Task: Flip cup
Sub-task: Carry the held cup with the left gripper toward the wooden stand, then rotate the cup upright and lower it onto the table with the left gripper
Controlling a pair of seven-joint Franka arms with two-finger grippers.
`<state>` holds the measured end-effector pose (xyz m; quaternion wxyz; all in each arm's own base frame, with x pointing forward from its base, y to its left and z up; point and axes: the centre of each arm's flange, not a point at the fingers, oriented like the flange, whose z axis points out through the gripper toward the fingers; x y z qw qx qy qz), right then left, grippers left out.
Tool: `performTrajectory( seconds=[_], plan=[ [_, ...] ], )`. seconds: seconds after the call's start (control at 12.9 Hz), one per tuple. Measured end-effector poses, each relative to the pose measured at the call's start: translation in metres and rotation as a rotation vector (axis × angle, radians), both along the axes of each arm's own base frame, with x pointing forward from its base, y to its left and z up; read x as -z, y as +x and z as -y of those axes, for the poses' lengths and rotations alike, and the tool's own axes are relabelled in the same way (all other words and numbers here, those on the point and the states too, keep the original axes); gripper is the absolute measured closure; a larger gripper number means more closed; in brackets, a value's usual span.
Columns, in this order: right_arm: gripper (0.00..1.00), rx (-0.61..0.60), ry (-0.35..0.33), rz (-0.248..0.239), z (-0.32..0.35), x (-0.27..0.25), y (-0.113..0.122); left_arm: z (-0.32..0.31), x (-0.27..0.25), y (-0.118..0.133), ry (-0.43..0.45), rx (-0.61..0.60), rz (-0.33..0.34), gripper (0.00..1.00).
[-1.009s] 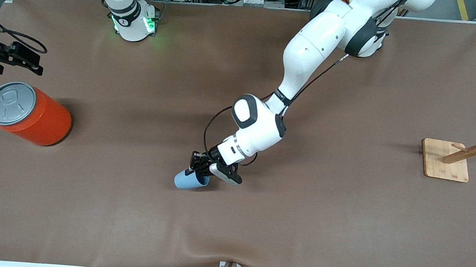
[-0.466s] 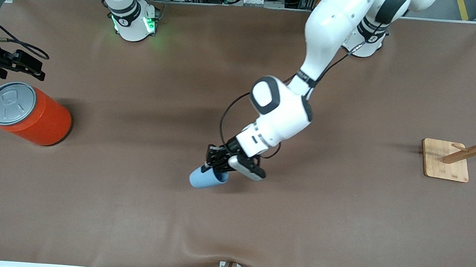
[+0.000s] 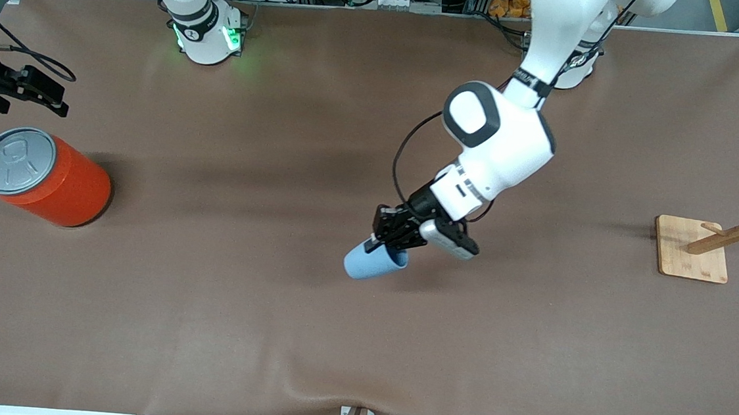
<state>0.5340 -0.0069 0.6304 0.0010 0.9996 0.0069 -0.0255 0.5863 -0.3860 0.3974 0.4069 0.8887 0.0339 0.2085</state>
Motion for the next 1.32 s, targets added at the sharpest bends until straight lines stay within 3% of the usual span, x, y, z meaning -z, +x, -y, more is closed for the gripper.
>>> performTrajectory(
  seconds=[0.39,0.78,1.01,1.32],
  plan=[
    [0.00,-0.004,0.000,-0.002,-0.002,0.000,0.000,-0.058,-0.016,0.025,0.043,0.059,-0.029,0.94],
    [0.00,-0.007,0.000,-0.001,-0.004,-0.001,0.000,-0.135,-0.062,0.058,0.183,0.152,-0.103,0.94],
    [0.00,-0.007,0.000,0.005,-0.004,-0.003,-0.001,-0.178,-0.076,0.061,0.297,0.218,-0.141,0.94],
    [0.00,-0.006,-0.001,0.034,-0.003,-0.016,0.000,-0.210,-0.072,0.044,0.497,0.292,-0.308,0.94]
  ],
)
